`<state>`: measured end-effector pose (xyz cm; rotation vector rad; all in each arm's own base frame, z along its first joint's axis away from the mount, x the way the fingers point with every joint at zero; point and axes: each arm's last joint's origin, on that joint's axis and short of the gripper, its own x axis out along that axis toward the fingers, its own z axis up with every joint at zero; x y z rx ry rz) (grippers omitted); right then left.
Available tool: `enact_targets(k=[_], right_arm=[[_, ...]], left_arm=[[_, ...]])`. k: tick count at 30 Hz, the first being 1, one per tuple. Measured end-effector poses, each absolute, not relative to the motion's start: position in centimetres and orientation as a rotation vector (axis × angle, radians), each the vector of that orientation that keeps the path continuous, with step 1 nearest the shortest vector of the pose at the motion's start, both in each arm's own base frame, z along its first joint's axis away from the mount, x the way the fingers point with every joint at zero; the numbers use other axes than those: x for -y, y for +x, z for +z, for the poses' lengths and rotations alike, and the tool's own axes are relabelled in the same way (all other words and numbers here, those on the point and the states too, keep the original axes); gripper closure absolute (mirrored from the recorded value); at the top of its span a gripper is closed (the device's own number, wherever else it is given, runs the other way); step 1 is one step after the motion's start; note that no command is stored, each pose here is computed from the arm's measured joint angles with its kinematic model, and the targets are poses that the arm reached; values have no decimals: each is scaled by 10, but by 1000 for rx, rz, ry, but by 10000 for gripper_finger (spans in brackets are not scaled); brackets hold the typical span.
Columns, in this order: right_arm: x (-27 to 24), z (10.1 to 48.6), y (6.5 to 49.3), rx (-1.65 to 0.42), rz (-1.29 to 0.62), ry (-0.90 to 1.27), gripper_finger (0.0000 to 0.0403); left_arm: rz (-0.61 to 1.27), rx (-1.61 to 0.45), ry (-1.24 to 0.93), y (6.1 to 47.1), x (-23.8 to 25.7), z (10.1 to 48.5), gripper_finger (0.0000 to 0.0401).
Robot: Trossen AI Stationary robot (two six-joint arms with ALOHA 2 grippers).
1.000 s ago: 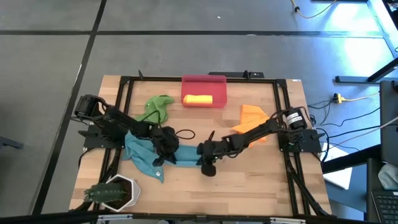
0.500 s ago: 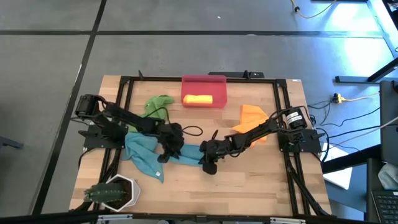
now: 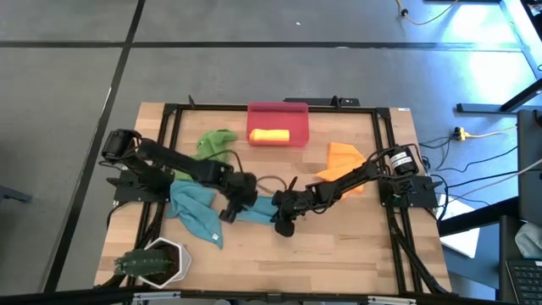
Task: Roll microfiber towels into tight, uniform cylinder then place into a basket
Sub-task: Roll the left blue microfiber cloth
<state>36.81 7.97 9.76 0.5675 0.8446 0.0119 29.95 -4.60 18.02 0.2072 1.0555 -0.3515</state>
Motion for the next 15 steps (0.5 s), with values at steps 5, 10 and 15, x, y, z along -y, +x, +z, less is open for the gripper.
enact_targets(k=[5, 10, 15], right_arm=[[-79, 97, 368, -843, -8, 589, 390], [-79, 97, 368, -843, -27, 613, 389], [-79, 97, 368, -849, -19, 646, 388]], left_arm=[[-321, -997, 384, 295, 80, 179, 284], [-285, -956, 546, 289, 109, 173, 286], [-226, -936, 738, 288, 128, 159, 286]])
